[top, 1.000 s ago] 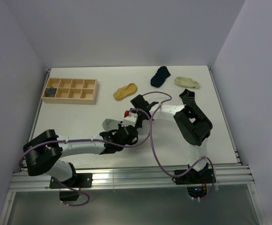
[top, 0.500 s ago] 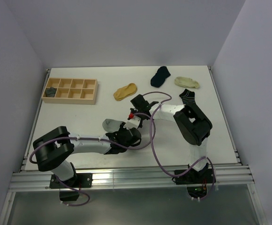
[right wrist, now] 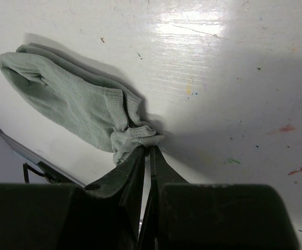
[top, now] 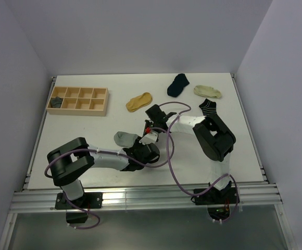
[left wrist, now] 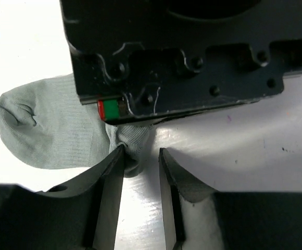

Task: Roll the socks
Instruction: Roll the sock at the center of the board.

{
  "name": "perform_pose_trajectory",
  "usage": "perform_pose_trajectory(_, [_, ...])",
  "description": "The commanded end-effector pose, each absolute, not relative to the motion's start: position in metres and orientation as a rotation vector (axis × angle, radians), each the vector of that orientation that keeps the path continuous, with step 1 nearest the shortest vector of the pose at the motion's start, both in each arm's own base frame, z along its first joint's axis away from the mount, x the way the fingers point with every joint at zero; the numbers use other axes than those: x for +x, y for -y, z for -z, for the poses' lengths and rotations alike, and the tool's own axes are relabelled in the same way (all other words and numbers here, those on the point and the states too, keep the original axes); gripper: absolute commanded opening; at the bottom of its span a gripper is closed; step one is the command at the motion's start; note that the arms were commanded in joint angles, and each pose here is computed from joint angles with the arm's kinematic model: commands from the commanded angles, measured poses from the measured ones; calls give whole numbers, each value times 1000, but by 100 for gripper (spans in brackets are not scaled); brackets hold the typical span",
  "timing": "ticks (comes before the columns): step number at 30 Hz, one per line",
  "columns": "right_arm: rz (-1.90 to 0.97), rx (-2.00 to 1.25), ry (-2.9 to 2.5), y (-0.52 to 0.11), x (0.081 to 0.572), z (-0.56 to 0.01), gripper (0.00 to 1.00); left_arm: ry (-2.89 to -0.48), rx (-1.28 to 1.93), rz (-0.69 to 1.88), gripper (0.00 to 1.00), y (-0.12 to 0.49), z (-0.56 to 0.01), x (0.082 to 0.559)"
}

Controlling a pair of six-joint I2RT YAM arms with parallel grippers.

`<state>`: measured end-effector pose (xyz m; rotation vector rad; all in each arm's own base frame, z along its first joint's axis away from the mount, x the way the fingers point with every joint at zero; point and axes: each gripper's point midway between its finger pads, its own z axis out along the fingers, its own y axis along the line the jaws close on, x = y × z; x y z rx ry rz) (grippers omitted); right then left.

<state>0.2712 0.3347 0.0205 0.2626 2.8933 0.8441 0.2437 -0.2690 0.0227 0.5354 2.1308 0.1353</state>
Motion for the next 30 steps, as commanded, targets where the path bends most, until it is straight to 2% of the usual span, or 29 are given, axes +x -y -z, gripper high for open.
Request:
perform_pose_trajectory(1, [-856, 252, -2885, -337, 275, -24, 15, -2155, 540, -159, 38, 267, -14, 246])
perform_pose_trajectory(3, [-869, 252, -2884, -337, 273, -25, 15, -2169, 532, -170, 37, 264, -9, 247])
perform_pose_trajectory(10, [-907, 227, -2847, -336, 274, -34, 15, -2237, 511, -165, 2, 256, 7, 249])
perform_pose_trajectory(11, [-920, 222, -2831, -336, 276, -40, 15, -2243, 507, -152, 0, 257, 6, 249])
perform_pose_trajectory(14, [-938, 218, -2786, -332, 281, -51, 17, -2265, 485, -68, 0, 265, -1, 248])
perform_pose_trajectory(19, [-944, 223, -2698, -319, 291, -70, 20, -2340, 479, 254, 0, 300, -22, 233])
perform_pose_trajectory(22, [-942, 239, -2637, -308, 299, -83, 27, -2386, 456, 492, 0, 322, -40, 224])
perform_pose_trajectory(25, [-928, 238, -2593, -300, 306, -91, 34, -2424, 378, 670, 0, 326, -51, 222])
perform_pose_trajectory(30, [-935, 242, -2603, -300, 303, -85, 34, -2452, 171, 822, 0, 309, -51, 249])
